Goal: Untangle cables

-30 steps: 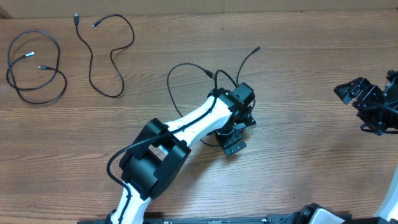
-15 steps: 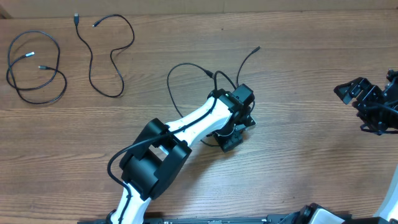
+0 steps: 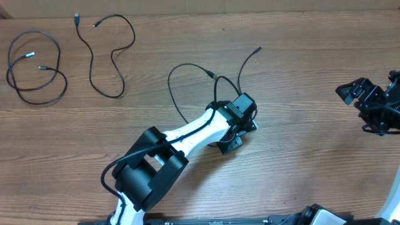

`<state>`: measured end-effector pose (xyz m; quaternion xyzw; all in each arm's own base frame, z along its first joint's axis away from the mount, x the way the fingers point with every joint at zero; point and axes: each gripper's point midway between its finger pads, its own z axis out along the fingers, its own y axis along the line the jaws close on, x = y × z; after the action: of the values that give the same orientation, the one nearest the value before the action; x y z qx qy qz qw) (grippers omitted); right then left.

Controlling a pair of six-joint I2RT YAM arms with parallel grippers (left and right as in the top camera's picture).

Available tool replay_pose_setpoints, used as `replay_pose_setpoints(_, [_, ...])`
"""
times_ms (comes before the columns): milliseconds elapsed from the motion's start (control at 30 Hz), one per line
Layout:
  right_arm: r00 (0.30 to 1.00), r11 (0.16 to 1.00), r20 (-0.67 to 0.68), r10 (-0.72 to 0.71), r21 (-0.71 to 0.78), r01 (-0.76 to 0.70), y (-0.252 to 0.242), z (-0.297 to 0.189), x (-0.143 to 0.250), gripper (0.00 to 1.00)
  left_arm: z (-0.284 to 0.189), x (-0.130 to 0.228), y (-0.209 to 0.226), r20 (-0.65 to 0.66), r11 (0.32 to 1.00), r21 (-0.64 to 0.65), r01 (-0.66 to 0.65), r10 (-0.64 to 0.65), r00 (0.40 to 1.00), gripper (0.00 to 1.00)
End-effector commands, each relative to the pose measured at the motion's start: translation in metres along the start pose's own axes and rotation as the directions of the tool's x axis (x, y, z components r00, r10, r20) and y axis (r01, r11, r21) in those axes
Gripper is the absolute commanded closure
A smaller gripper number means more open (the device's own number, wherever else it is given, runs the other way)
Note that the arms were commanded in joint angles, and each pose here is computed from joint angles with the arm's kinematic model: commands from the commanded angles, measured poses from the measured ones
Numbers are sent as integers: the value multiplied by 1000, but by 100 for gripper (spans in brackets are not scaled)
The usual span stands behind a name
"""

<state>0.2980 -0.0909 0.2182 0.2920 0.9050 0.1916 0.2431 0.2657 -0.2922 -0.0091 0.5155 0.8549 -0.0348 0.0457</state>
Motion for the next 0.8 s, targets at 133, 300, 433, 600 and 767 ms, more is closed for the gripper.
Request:
replay_pose_setpoints(133, [999, 1000, 33, -24, -1, 24, 4, -8, -5, 0, 70, 82, 1, -269, 1000, -20, 0, -6, 963, 51])
replay_pose_setpoints(300, [999, 1000, 33, -24, -1, 24, 4, -8, -5, 0, 67, 93, 4, -328, 996, -56, -73, 50, 943, 55])
replay_pose_setpoints(433, [999, 1000, 34, -24, -1, 24, 4, -8, -5, 0, 63, 101, 3, -375, 991, -75, -109, 73, 924, 63])
replay_pose_setpoints(600, [999, 1000, 33, -24, -1, 24, 4, -8, -5, 0, 62, 105, -10, -379, 998, -19, -56, 44, 925, 96])
replay_pose_setpoints(767, [999, 1000, 33, -24, -1, 24, 4, -8, -5, 0, 59, 103, -9, -380, 999, -31, -15, 2, 925, 96])
